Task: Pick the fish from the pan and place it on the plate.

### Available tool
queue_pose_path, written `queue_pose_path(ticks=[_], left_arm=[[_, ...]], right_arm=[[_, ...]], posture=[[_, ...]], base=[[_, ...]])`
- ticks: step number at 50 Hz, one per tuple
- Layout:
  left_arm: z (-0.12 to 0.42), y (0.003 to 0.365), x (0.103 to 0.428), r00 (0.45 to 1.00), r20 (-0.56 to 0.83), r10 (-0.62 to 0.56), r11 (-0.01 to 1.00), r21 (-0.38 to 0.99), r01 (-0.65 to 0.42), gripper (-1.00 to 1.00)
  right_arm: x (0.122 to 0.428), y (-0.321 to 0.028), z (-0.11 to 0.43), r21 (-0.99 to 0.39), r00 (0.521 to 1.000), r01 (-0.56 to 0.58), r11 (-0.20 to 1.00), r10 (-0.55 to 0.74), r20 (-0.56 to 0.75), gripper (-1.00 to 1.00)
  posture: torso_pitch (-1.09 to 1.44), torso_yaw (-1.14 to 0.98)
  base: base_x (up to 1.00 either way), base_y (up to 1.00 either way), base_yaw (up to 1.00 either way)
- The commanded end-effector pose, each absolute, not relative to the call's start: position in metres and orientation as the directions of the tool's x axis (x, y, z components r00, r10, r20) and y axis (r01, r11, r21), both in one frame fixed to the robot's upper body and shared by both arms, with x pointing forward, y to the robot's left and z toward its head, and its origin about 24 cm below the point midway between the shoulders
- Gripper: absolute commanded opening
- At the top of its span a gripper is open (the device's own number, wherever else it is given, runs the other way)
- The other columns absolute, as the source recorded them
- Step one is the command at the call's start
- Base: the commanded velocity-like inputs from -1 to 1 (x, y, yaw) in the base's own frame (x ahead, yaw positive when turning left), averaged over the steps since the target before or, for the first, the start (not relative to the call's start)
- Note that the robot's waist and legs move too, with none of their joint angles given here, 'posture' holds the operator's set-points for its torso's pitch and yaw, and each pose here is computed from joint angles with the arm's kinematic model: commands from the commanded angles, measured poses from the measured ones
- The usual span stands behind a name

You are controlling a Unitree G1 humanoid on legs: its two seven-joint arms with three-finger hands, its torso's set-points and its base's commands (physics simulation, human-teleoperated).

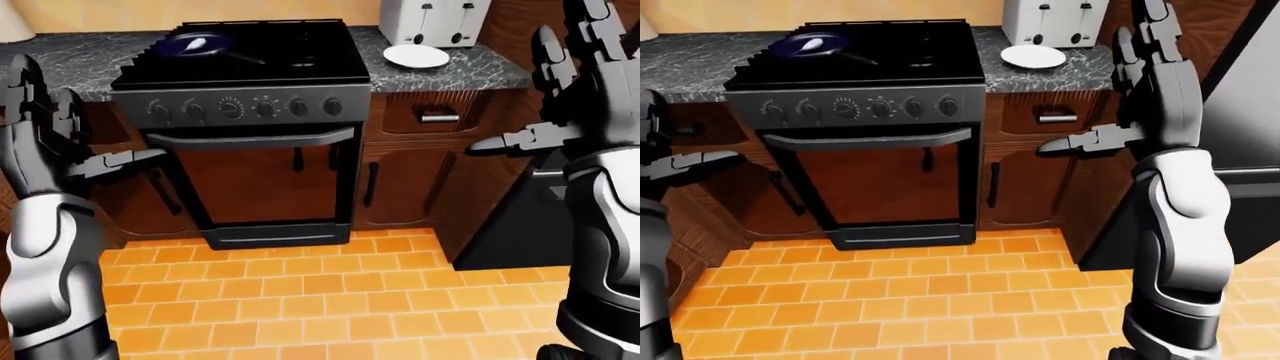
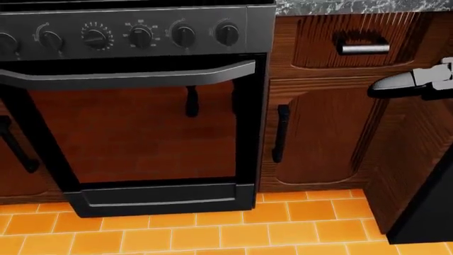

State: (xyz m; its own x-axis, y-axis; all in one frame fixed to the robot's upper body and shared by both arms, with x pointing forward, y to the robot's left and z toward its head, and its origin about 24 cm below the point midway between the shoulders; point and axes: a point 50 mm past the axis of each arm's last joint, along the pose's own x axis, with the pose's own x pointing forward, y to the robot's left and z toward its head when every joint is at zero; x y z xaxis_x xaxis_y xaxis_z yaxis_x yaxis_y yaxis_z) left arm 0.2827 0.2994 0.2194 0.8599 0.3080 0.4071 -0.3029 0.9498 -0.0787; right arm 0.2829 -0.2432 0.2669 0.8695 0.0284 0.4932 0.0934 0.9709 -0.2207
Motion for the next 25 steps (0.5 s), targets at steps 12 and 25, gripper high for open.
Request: queue_pose_path(ticks=[12, 25], left_arm=[[0.2458, 0.2999, 0.2743, 0.805, 0.514, 0.296, 0.950, -0.072, -0.304, 1.00], [0.2498, 0.3028, 0.2727, 0.796, 0.523, 0.305, 0.947, -0.076, -0.313, 1.00]], right_arm=[[0.2726, -0.2413, 0.2901, -0.247, 0.815, 0.108, 0.963, 0.057, 0.577, 1.00], [0.2723, -0.2404, 0.2928, -0.254, 0.812, 0.100, 0.962, 0.068, 0.580, 1.00]], posture=[[0.00, 0.00], [0.00, 0.00]], base=[[0.13, 0.22, 0.00], [0.25, 0.34, 0.00]])
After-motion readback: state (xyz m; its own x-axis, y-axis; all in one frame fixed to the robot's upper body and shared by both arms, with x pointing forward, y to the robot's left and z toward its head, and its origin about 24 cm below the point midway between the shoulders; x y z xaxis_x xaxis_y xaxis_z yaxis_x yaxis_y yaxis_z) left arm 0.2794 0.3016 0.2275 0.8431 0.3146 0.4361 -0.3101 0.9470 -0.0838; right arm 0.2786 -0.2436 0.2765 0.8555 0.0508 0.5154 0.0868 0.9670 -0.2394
